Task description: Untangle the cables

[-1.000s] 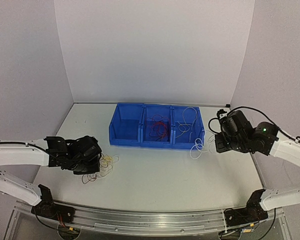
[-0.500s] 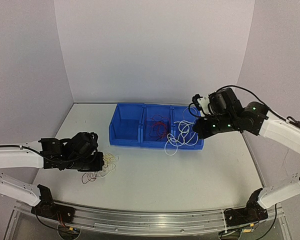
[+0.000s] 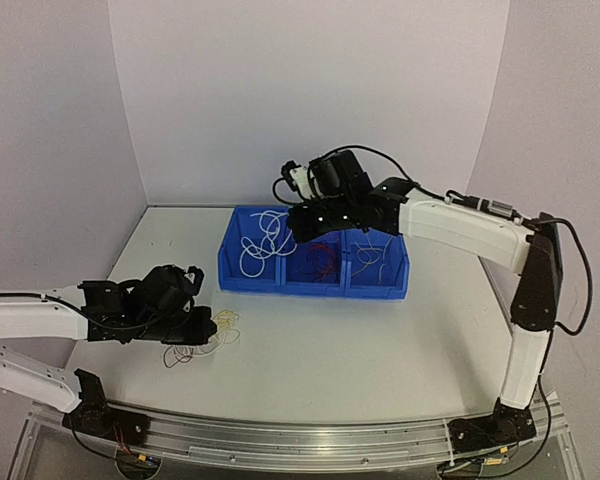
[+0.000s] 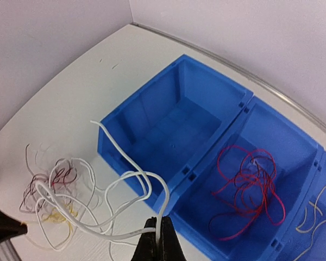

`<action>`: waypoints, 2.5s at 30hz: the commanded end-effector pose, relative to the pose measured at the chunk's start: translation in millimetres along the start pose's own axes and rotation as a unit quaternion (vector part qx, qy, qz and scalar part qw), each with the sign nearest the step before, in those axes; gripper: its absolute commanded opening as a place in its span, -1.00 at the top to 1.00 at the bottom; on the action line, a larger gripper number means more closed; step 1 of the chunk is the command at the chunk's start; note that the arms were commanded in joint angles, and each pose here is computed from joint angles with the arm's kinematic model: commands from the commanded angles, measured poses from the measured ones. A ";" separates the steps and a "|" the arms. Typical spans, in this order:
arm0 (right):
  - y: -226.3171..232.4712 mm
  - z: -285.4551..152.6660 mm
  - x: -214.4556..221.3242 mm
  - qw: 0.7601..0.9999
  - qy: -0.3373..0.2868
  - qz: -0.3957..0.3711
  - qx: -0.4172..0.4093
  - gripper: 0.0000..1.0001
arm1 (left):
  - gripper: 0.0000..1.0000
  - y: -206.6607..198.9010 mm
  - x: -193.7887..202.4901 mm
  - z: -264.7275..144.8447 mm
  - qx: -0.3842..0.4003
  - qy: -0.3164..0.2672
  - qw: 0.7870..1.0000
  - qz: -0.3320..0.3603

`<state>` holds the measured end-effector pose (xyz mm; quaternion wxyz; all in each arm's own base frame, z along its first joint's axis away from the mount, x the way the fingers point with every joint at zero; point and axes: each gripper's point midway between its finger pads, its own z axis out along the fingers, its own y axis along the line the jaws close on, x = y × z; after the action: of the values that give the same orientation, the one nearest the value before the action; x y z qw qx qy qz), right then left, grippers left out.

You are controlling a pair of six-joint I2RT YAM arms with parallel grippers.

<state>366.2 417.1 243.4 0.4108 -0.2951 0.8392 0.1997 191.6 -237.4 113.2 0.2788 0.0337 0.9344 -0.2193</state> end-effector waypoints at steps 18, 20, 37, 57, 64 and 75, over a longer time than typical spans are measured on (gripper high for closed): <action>27.7 74.8 -53.2 0.994 -0.075 -0.083 -0.021 -0.10 | 1.00 -29.9 -12.6 -2.3 0.071 -0.022 0.997 0.017; 35.1 60.6 -47.9 0.992 -0.070 -0.100 -0.033 -0.33 | 1.00 -32.7 -13.2 -1.9 0.076 -0.022 0.997 0.019; 95.7 -75.1 83.7 0.945 0.009 -0.161 -0.284 -0.55 | 1.00 -76.0 -13.9 2.9 0.162 -0.005 0.985 0.063; 124.6 -80.6 149.4 0.901 0.049 -0.203 -0.379 -0.52 | 1.00 -166.7 24.8 -45.5 0.442 0.064 0.867 0.221; 132.5 -79.6 169.5 0.886 0.100 -0.175 -0.418 -0.39 | 1.00 -167.7 22.2 -51.6 0.446 0.056 0.864 0.228; 94.3 -57.7 145.5 0.950 0.108 -0.128 -0.265 1.00 | -0.51 -145.5 -11.9 -37.1 0.339 -0.003 0.924 0.177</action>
<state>156.3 407.6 149.0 0.1792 -0.5796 0.6863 0.4012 124.2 -357.8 170.3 0.2107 0.3469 0.7648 -0.5004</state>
